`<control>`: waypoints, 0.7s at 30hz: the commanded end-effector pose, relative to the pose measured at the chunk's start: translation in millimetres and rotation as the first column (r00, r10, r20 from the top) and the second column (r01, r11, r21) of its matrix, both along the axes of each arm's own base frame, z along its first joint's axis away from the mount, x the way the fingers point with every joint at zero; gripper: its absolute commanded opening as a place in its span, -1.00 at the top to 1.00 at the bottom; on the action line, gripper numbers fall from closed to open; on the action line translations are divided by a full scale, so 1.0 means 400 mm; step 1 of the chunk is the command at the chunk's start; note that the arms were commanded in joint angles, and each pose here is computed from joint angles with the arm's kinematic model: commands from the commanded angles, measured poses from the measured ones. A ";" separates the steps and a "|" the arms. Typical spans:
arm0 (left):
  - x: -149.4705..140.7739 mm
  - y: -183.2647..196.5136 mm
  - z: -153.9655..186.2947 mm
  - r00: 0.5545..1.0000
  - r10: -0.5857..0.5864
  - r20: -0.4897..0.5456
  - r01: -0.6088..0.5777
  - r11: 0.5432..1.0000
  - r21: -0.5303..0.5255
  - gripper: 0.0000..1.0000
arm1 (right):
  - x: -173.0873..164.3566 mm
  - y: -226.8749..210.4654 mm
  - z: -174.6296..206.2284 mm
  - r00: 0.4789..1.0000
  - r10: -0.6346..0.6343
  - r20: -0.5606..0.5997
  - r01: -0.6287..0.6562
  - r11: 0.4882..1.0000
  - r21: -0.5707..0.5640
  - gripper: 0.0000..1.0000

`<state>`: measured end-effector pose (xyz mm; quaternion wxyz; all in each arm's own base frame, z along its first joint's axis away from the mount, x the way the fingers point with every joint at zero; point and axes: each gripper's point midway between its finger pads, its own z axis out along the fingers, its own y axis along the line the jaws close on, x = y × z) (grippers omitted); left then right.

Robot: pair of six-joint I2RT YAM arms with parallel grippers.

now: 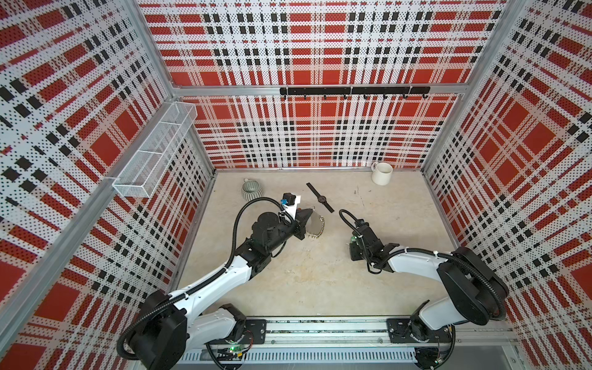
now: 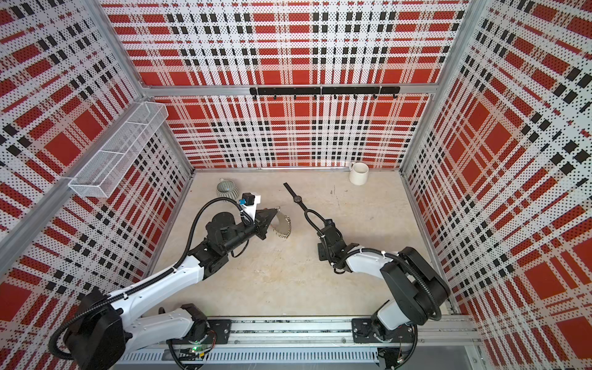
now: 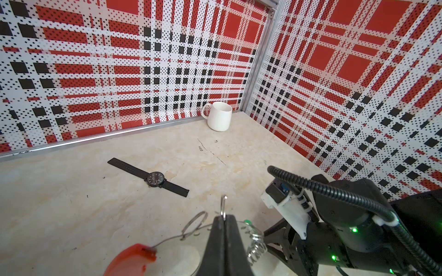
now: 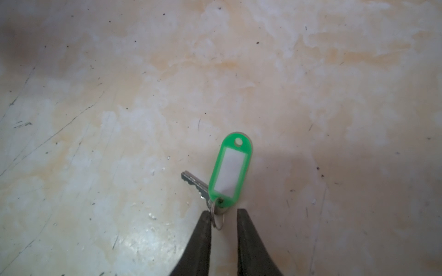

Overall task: Attach keys to a key ring
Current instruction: Pick up the key from the center of the table.

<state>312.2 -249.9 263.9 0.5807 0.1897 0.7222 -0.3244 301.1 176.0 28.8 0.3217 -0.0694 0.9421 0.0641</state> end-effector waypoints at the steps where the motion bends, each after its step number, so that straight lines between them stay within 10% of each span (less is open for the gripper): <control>1: -0.004 -0.001 0.031 0.999 -0.013 0.045 0.014 1.000 -0.022 1.00 | 0.017 0.010 0.014 1.000 0.000 0.025 0.000 1.000 -0.013 0.61; 9: -0.007 0.004 0.033 0.999 -0.007 0.049 0.008 1.000 -0.020 1.00 | 0.023 0.017 0.023 0.999 0.018 0.033 -0.018 1.000 -0.017 1.00; 21: -0.027 -0.012 0.065 0.966 -0.084 0.243 0.065 0.994 0.084 1.00 | 0.044 0.039 0.276 0.967 0.122 0.223 -0.138 0.989 0.059 1.00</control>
